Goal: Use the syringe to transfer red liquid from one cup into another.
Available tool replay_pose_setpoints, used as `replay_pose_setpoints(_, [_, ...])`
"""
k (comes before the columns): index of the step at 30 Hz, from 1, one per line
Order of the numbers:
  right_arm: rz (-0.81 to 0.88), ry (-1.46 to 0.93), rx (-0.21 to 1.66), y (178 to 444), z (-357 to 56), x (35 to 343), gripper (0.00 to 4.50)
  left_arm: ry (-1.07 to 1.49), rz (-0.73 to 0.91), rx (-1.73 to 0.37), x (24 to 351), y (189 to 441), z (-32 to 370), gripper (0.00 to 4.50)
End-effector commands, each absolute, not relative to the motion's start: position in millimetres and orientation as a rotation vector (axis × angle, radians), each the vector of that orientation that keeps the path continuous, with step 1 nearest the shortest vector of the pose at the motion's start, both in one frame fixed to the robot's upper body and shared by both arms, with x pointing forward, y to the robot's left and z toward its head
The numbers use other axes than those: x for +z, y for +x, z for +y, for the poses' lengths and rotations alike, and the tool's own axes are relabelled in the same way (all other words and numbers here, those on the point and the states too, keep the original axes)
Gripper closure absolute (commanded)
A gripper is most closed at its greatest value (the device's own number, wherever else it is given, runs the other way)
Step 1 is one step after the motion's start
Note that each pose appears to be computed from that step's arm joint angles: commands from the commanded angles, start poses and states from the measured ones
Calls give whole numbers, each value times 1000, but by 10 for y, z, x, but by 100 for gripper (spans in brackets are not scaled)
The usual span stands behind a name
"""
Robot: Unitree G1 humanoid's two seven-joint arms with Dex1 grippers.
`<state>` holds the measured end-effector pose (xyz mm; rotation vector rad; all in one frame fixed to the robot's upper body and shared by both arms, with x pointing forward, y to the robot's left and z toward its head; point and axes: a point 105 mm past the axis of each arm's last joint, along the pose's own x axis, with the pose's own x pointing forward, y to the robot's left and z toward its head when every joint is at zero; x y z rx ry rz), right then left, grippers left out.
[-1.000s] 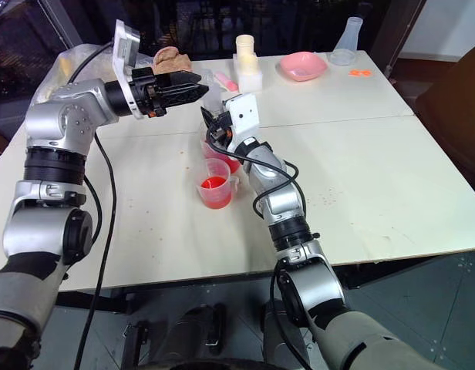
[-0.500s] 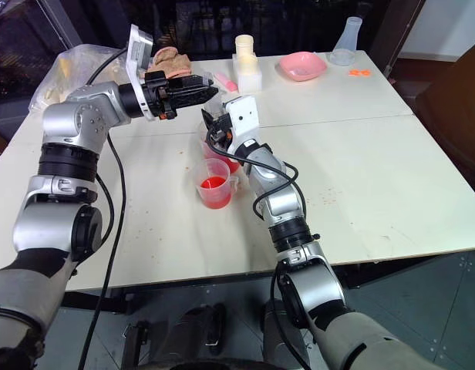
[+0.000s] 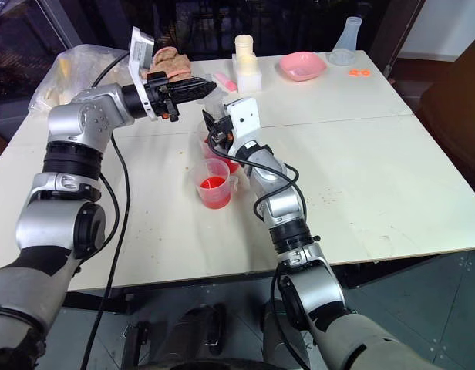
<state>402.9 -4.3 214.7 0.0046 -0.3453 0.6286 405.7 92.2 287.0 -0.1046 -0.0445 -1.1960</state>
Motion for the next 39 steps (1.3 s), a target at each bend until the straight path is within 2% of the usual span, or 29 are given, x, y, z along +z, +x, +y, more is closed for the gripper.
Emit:
replay_pose_setpoints(1, [-391, 8, 672, 3953, 120, 2240, 315, -85, -116, -1221, 3104, 4013, 863, 445])
replay_pose_setpoints(11, [-324, 18, 692, 3945, 211, 1986, 315, -93, -181, -1193, 3329, 4041, 886, 445])
replay_pose_setpoints(25, [-302, 16, 707, 3924, 251, 1901, 315, -82, -287, -1202, 3696, 3956, 891, 445])
replay_pose_setpoints(39, [-290, 9, 717, 3904, 269, 1858, 315, -70, -310, -1213, 3772, 3907, 885, 445])
